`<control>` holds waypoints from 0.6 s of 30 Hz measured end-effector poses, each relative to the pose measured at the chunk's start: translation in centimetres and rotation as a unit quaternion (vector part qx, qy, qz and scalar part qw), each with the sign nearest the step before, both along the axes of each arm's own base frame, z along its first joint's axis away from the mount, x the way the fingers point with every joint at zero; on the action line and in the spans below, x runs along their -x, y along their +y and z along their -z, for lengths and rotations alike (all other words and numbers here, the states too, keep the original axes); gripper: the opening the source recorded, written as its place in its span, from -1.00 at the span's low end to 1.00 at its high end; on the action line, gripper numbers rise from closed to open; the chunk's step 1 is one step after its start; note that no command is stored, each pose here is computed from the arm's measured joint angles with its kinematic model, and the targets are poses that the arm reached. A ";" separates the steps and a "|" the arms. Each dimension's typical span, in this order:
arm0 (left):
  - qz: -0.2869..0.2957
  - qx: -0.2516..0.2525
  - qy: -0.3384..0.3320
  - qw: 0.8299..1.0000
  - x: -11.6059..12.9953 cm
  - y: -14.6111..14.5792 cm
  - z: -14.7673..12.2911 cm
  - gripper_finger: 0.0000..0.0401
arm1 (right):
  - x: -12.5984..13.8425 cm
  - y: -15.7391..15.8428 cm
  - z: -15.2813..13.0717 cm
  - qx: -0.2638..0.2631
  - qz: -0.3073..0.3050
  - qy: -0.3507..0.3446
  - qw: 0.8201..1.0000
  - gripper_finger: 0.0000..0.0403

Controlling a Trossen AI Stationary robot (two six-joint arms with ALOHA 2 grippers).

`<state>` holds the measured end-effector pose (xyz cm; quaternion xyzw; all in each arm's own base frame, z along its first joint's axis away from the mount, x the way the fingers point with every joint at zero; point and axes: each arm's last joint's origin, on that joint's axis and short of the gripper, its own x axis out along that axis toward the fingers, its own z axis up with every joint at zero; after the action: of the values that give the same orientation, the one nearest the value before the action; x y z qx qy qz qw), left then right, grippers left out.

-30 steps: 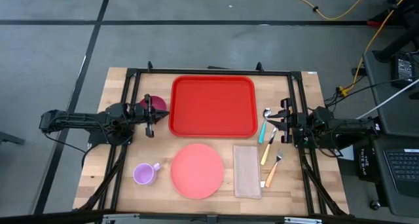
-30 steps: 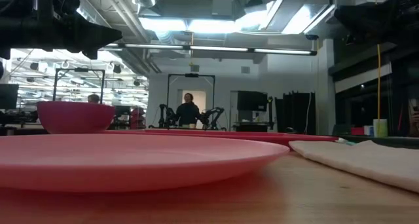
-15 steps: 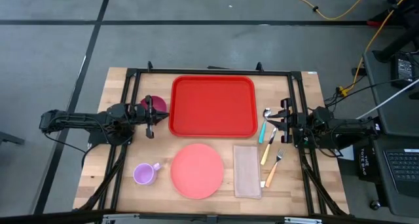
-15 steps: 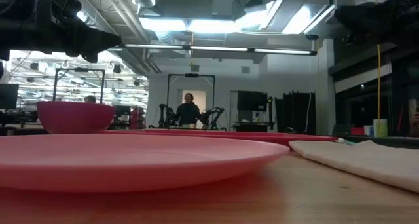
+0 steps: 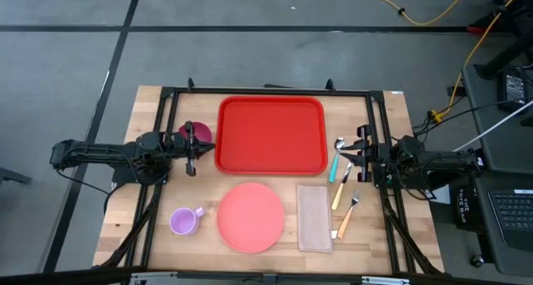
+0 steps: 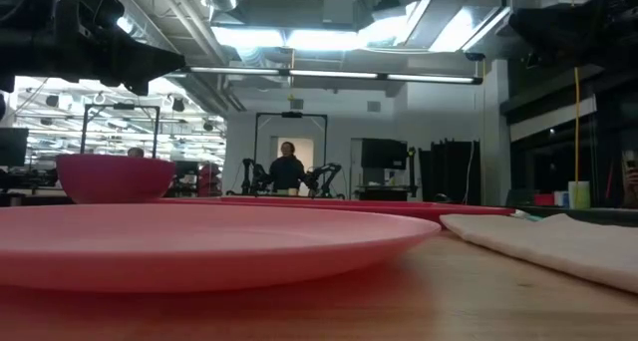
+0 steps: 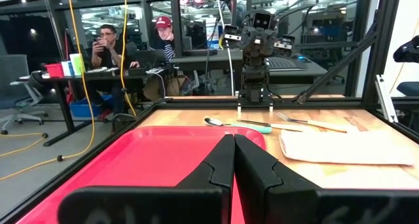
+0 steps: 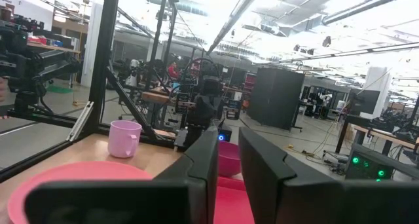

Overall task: Set up tray
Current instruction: Put the purple mug on the top left of the red tray

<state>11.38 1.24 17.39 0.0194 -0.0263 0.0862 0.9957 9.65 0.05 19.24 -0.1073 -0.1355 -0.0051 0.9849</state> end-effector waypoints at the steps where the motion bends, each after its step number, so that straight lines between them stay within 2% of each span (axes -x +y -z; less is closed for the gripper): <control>1: 0.000 0.000 0.000 1.000 0.0 0.0 0.0 -0.97 | 0.0 0.0 0.0 0.000 0.000 0.000 1.000 -0.67; 6: 0.000 0.003 -0.005 1.000 0.0 0.0 -0.1 -0.98 | 0.0 0.0 0.0 0.000 0.000 0.000 1.000 -0.67; 12: 0.007 0.037 -0.024 0.999 -0.2 0.0 -1.4 -0.98 | 0.0 0.0 0.0 -0.011 -0.003 0.000 1.000 -0.67; 18: 0.016 0.043 0.040 0.998 -1.1 -0.1 -3.4 -0.98 | 0.0 0.0 0.0 -0.031 -0.008 0.001 0.999 -0.67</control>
<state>12.52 1.10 20.78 -0.0203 0.0171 0.0705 0.9972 9.66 0.05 19.23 -0.0751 -0.1354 -0.0010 0.9879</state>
